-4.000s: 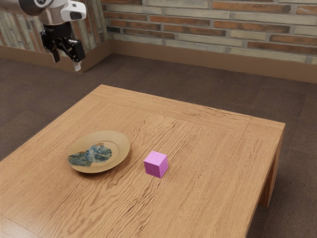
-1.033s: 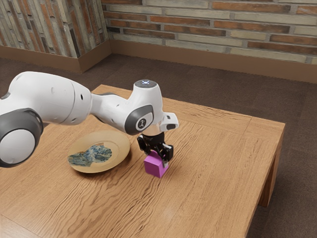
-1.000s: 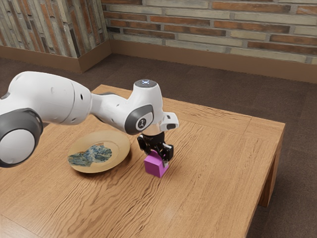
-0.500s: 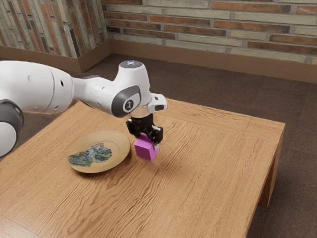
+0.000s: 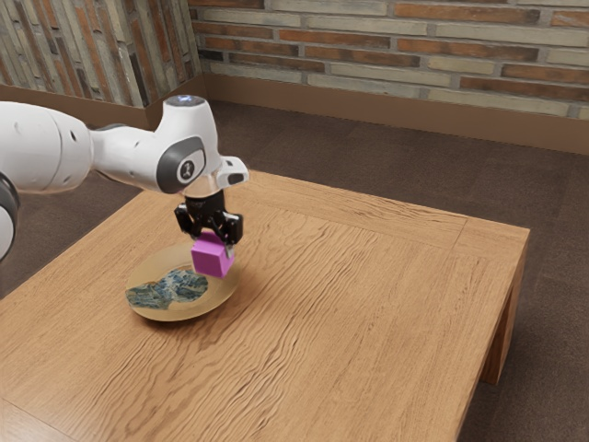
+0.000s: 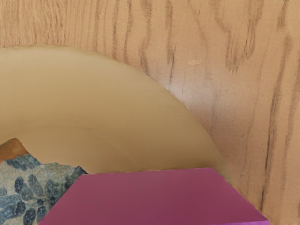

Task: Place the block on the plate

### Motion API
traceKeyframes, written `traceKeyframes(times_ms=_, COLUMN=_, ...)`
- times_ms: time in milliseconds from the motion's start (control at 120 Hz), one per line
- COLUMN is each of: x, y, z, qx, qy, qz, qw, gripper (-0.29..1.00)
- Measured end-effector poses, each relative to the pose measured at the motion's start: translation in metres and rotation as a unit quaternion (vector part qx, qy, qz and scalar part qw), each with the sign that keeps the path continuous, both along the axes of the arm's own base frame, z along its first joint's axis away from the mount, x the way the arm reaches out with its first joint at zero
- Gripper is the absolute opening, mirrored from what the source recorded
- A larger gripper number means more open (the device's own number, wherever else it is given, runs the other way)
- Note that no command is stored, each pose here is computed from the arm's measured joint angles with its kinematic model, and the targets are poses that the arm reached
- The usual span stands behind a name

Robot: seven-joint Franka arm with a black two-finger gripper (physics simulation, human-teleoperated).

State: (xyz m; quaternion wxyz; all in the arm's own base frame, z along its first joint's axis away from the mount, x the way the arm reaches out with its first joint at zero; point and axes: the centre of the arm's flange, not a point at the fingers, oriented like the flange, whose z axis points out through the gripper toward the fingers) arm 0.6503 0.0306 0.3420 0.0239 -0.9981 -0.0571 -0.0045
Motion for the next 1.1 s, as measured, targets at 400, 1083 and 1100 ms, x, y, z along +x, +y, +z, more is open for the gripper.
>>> traceKeyframes(times_ms=400, x=-0.019, y=0.067, z=-0.010, qx=-0.002, qy=0.032, qz=0.044, qw=0.999, gripper=0.42)
traceKeyframes(times_ms=1083, x=-0.025, y=0.065, z=0.020, qx=-0.004, qy=0.028, qz=0.032, qw=0.999, gripper=0.67)
traceKeyframes(times_ms=1100, x=-0.026, y=0.064, z=0.024, qx=-0.003, qy=0.026, qz=0.031, qw=0.999, gripper=0.68)
